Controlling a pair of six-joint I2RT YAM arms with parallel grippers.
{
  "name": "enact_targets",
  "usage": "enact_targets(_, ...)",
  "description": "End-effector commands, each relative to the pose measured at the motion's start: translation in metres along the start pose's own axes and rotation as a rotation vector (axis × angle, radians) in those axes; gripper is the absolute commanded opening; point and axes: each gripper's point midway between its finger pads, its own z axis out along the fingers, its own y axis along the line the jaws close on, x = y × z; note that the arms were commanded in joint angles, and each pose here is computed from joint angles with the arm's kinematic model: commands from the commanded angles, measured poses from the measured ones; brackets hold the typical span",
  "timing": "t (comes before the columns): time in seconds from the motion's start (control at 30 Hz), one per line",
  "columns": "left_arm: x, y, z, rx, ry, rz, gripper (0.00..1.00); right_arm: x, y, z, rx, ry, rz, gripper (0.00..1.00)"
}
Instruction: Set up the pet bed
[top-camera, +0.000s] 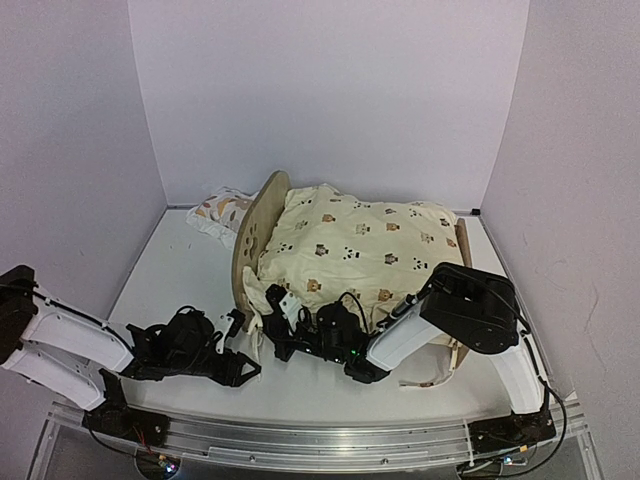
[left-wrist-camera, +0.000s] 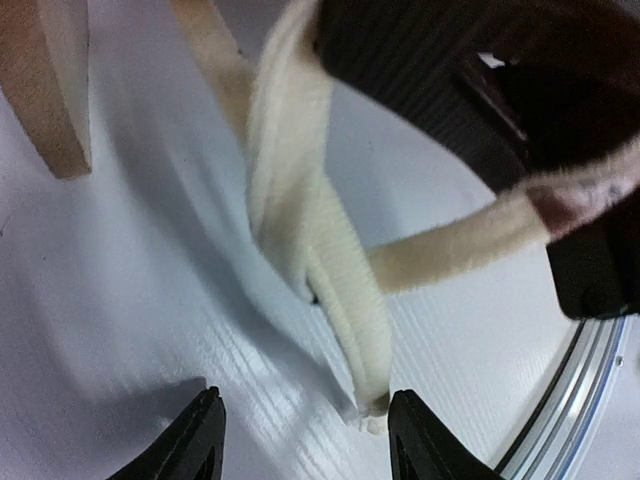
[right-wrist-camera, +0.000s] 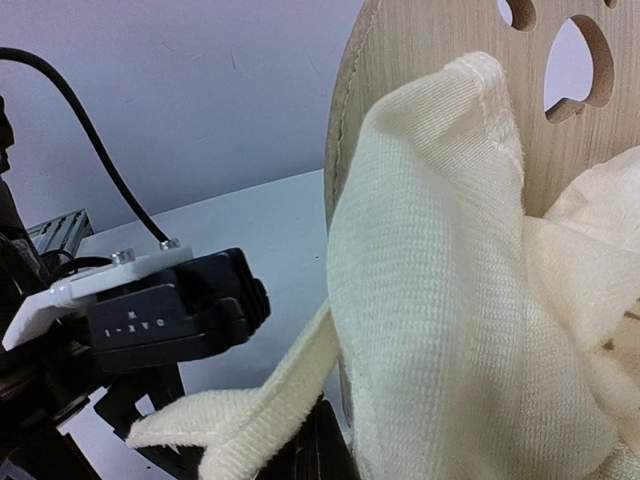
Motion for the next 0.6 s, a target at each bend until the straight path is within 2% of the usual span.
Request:
enact_targets(0.0, -0.028, -0.023, 0.01, 0.08, -0.067, -0.018, 0.48, -0.026, -0.013, -0.004, 0.043, -0.064, 0.025, 0.0)
enact_targets(0.07, -0.027, -0.024, 0.015, 0.089, -0.062, -0.025, 0.41, -0.026, -0.013, -0.004, 0.044, -0.064, 0.024, 0.0)
enact_targets(0.2, -0.026, -0.027, 0.02, 0.106, -0.055, -0.038, 0.33, -0.027, -0.013, -0.005, 0.046, -0.065, 0.021, 0.0)
enact_targets(0.27, -0.026, -0.026, 0.021, 0.105, -0.057, -0.044, 0.16, -0.028, -0.013, -0.006, 0.048, -0.066, 0.02, 0.0)
enact_targets(0.37, -0.029, -0.022, 0.019, 0.08, -0.069, -0.054, 0.02, -0.029, -0.014, -0.008, 0.056, -0.065, 0.021, 0.0)
enact_targets(0.57, -0.034, 0.0, 0.007, -0.043, -0.122, -0.101, 0.0, -0.038, -0.023, -0.019, 0.114, -0.073, 0.031, 0.0)
